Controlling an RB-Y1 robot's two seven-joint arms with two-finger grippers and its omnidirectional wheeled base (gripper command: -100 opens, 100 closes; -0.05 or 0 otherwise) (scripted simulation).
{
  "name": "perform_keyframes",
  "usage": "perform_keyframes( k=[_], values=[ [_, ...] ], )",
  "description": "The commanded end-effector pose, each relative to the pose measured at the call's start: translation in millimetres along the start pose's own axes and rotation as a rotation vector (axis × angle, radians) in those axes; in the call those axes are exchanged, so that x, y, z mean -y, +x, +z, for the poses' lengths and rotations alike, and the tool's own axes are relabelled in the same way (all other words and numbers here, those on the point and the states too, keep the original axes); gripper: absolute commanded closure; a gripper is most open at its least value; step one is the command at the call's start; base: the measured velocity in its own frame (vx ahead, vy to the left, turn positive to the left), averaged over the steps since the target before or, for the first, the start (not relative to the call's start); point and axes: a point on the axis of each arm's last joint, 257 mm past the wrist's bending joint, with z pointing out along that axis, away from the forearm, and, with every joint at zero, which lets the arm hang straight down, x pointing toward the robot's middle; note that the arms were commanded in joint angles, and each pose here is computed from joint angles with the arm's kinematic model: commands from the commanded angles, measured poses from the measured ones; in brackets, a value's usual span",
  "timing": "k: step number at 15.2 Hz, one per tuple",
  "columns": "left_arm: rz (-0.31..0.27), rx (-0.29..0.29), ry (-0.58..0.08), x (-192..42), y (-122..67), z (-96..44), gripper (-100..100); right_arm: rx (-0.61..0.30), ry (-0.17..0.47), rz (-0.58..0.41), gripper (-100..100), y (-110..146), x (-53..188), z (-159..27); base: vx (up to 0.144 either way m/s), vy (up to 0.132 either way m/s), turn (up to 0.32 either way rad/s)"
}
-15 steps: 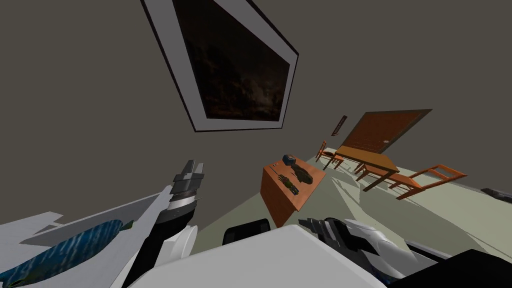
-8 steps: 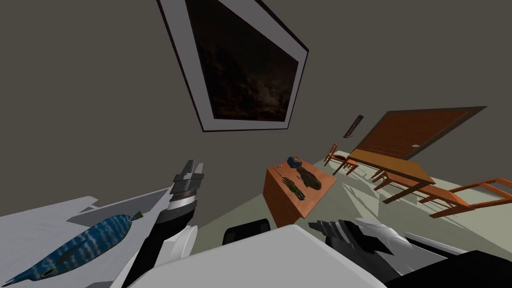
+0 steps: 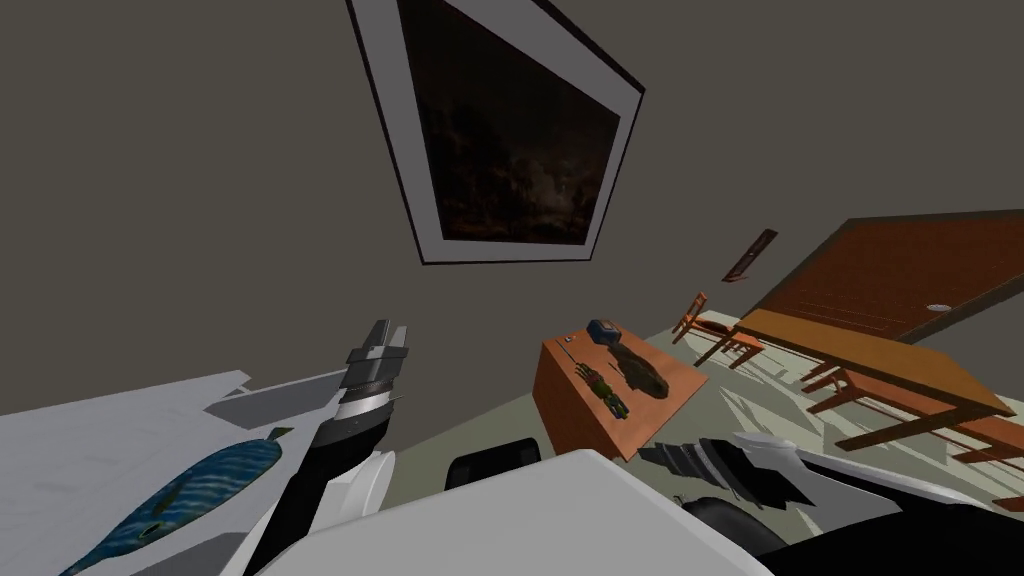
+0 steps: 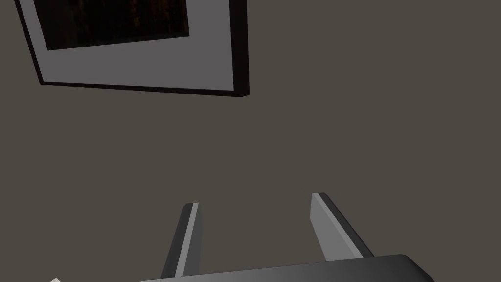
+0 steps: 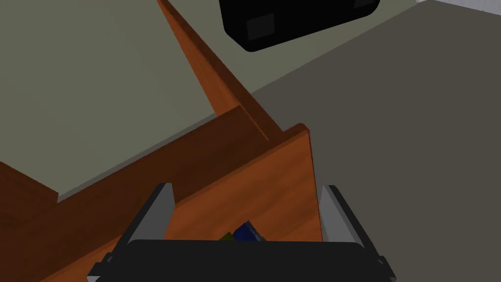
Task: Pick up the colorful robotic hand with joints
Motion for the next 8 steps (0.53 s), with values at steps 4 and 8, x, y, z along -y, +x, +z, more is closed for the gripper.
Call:
perform_keyframes(
  k=[4,8],
  values=[
    [0.000,0.000,0.000,0,-0.1,0.0,0,-0.018,0.062,0.013,-100,-1,22,-19.9,0.080,0.006,0.133],
    [0.000,0.000,0.000,0,0.0,0.0,0,-0.027,0.101,0.021,-100,-5,34,-33.3,0.052,0.008,0.128]
  ],
)
